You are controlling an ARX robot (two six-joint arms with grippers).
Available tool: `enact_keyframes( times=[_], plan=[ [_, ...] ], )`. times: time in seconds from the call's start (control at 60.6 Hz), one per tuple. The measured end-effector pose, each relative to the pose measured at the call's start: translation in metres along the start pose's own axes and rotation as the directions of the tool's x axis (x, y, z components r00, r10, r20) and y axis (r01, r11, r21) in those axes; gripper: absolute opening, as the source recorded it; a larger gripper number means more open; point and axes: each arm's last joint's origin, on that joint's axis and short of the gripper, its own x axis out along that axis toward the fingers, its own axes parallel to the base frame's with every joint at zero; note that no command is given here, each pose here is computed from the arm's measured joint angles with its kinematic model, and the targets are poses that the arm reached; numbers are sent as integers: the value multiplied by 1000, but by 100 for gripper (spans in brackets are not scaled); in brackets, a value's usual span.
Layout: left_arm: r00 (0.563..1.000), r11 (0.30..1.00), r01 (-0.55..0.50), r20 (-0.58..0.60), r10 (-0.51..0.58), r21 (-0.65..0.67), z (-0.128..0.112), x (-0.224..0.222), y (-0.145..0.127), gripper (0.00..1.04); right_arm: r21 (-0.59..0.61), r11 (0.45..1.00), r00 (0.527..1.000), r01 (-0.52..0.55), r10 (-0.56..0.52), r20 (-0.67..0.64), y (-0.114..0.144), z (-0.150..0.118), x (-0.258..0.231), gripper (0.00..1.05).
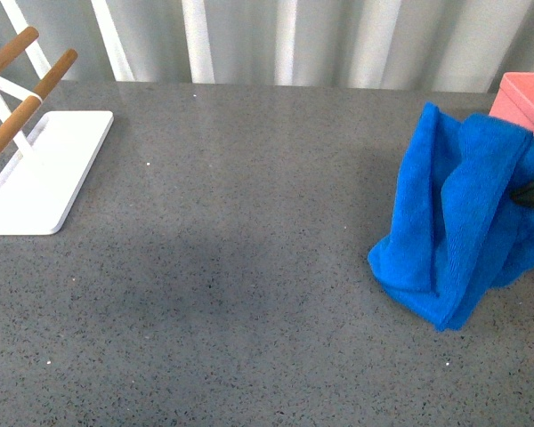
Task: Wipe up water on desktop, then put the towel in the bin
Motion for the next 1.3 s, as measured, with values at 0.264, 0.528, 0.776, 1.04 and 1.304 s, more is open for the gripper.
enact_keyframes(
  times=[0.264, 0.528, 0.776, 1.04, 1.304],
  plan=[
    [1000, 1000, 0, 0, 0, 0, 0, 0, 0, 98, -20, 998, 984, 57, -53, 167, -16, 67, -34, 5],
    [1000, 1000, 0, 0, 0, 0, 0, 0, 0, 98, 57, 978, 932, 199, -207, 298, -70, 91, -108, 5],
    [1000, 1000, 0, 0, 0, 0, 0, 0, 0, 98, 184, 940, 914, 288, -327, 238, -116, 32, -138, 5],
    [1000, 1000, 0, 0, 0, 0, 0, 0, 0, 98, 218, 934, 935, 284, -320, 152, -126, -4, -110, 5],
    [1000, 1000, 0, 0, 0, 0, 0, 0, 0, 98, 241, 900, 929, 364, -371, -19, -153, -38, -70, 9]
  ],
)
